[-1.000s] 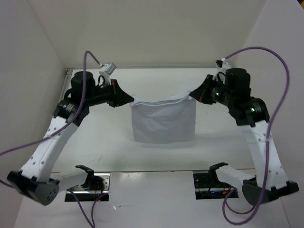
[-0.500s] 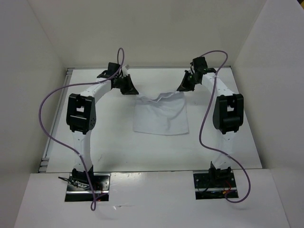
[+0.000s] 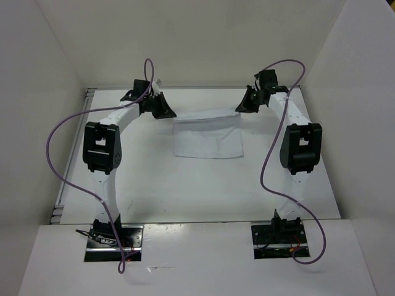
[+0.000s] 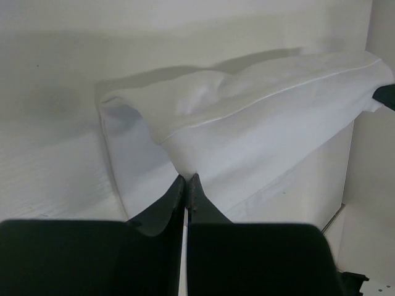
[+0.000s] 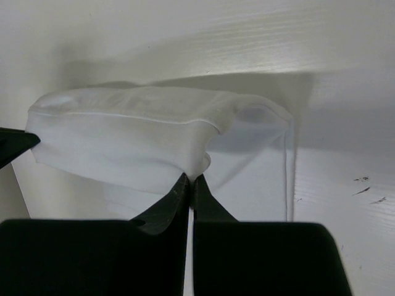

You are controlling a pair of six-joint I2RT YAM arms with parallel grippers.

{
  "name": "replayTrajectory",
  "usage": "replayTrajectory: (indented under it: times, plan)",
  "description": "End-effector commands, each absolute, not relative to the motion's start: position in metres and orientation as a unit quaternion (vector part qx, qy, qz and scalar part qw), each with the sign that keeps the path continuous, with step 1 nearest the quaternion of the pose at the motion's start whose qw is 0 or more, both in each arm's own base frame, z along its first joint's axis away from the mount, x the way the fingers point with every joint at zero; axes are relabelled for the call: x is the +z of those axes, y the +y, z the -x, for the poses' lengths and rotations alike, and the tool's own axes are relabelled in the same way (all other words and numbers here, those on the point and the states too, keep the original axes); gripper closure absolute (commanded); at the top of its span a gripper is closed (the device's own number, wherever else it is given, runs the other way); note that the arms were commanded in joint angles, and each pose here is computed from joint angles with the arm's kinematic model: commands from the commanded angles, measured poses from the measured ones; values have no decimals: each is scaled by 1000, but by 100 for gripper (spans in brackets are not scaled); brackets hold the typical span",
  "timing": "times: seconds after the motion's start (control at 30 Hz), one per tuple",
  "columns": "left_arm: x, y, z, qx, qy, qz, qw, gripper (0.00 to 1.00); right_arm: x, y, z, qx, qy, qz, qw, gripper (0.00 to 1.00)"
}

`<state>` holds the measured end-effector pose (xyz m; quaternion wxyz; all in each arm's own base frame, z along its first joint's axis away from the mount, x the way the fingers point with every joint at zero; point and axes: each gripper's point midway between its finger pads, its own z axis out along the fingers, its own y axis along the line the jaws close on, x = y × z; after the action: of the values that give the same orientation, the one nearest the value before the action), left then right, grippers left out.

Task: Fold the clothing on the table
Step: Fold the skirt

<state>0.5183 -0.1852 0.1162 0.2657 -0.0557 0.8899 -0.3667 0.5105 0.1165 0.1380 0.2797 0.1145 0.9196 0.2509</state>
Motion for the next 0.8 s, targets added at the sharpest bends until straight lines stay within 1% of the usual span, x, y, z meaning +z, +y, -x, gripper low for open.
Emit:
replayTrajectory:
  times: [0.0, 0.03, 0.1, 0.13, 0.17, 0.2, 0.23, 0.27, 0.3, 0.37, 0.6, 0.67, 0.77]
  plan:
    - [144, -177, -517, -374, 876, 51, 299, 100, 172, 98, -512, 240, 906, -104, 332, 100]
    - [135, -177, -507, -376, 880, 53, 284, 100, 166, 98, -505, 238, 911, -107, 321, 100]
    - [145, -179, -498, -390, 873, 48, 288, 100, 168, 98, -494, 237, 913, -108, 315, 99]
    - [135, -180, -486, -392, 877, 51, 271, 100, 158, 97, -483, 234, 919, -113, 296, 99]
    - [135, -179, -481, -392, 878, 52, 269, 100, 163, 97, -475, 234, 919, -113, 295, 99]
    - [144, -178, -475, -393, 875, 49, 278, 100, 163, 97, -470, 233, 920, -114, 293, 99]
    - [146, -178, -471, -395, 874, 51, 279, 100, 151, 96, -457, 230, 926, -118, 274, 99]
    - [147, -183, -456, -400, 874, 46, 271, 100, 150, 95, -450, 228, 928, -114, 273, 99]
    - [149, -182, -451, -400, 874, 46, 271, 100, 160, 95, -444, 230, 925, -112, 281, 99]
    - [154, -181, -443, -400, 873, 45, 275, 100, 149, 92, -427, 219, 932, -120, 262, 99]
    - [128, -193, -402, -393, 891, 34, 225, 100, 118, 86, -383, 197, 952, -133, 194, 99]
    - [123, -192, -391, -392, 893, 37, 217, 100, 113, 82, -378, 182, 956, -139, 186, 99]
    - [105, -188, -378, -371, 906, 45, 200, 100, 95, 78, -362, 166, 963, -147, 153, 99]
